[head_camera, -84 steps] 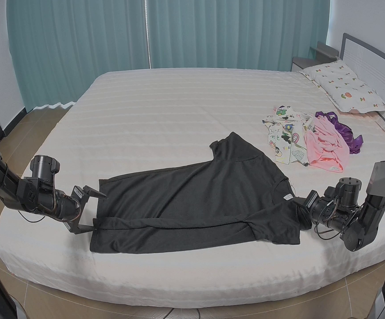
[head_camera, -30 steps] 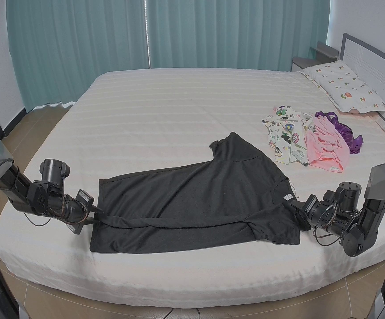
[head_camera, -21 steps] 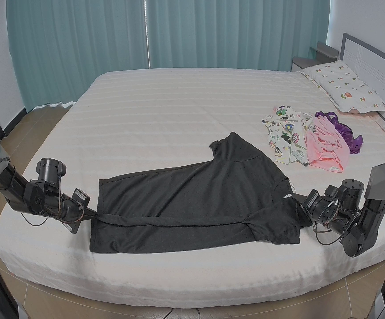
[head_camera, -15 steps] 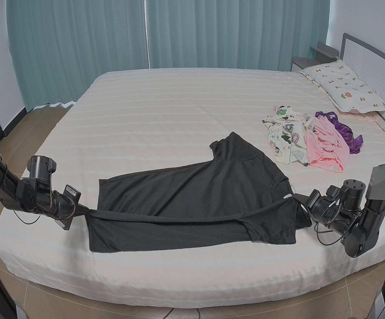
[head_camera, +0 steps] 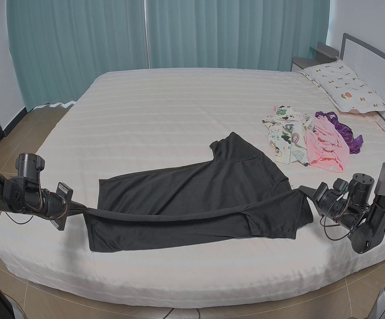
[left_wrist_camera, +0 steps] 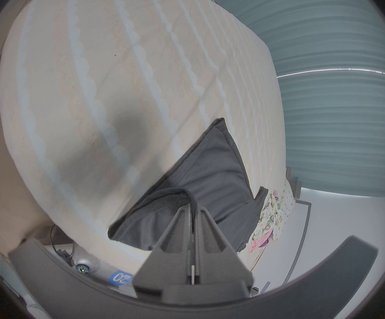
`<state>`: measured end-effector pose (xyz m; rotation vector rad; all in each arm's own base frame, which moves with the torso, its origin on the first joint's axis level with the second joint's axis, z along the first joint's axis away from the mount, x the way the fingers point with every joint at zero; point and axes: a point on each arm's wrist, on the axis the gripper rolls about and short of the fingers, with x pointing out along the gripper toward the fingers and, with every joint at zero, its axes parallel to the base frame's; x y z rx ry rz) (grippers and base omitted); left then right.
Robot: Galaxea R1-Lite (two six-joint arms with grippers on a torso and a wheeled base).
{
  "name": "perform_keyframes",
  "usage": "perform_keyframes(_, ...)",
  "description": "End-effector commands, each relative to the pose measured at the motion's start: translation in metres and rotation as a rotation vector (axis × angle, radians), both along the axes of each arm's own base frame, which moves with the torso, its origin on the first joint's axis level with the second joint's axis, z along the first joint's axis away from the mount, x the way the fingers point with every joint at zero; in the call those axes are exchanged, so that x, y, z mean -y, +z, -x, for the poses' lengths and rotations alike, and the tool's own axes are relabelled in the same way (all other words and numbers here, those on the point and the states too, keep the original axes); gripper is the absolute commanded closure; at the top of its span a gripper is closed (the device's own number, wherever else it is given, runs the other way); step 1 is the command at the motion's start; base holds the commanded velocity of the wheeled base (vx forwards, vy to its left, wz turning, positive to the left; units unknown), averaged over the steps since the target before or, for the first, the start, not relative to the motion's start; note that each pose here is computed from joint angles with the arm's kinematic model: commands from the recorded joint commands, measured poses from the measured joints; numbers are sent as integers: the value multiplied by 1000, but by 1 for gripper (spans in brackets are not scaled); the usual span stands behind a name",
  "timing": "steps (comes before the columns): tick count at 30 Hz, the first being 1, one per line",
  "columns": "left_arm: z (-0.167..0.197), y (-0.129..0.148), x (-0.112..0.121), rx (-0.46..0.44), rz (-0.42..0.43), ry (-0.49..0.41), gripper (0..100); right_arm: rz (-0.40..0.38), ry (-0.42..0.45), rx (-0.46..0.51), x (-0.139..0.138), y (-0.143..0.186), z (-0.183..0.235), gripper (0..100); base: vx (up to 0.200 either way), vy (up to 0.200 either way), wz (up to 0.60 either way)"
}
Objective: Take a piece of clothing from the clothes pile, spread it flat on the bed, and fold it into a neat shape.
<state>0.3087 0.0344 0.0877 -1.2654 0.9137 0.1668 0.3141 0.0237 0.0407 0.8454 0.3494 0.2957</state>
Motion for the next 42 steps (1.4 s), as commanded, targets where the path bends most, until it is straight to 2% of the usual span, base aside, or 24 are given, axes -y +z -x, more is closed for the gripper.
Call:
perform_keyframes(1,8,12,4,16,-1,-11,100,-8,12,29,6,13,9,100,0,0,0)
perform_keyframes(11,26,26,6,-30,1,-17,100,-16,22,19,18,15,16,100,0,0,0)
perform_keyframes(17,32,24,6,-64,-5,-27,100,-28,65,23,23,22,26,100,0,0,0)
perform_keyframes(26,42,21,9,-82,32,-56,100,-27,59,60,28,33,30,100,0,0,0)
perform_keyframes(30,47,18,10,-99,35,-57,100,-27,68,55,27,33,32,100,0,0,0)
perform_keyframes(39,65,30,13,-88,30,-64,100,-20,65,0,28,27,47,100,0,0,0)
perform_keyframes(42,77,30,14,-127,9,-104,100,-6,65,-4,28,28,55,100,0,0,0)
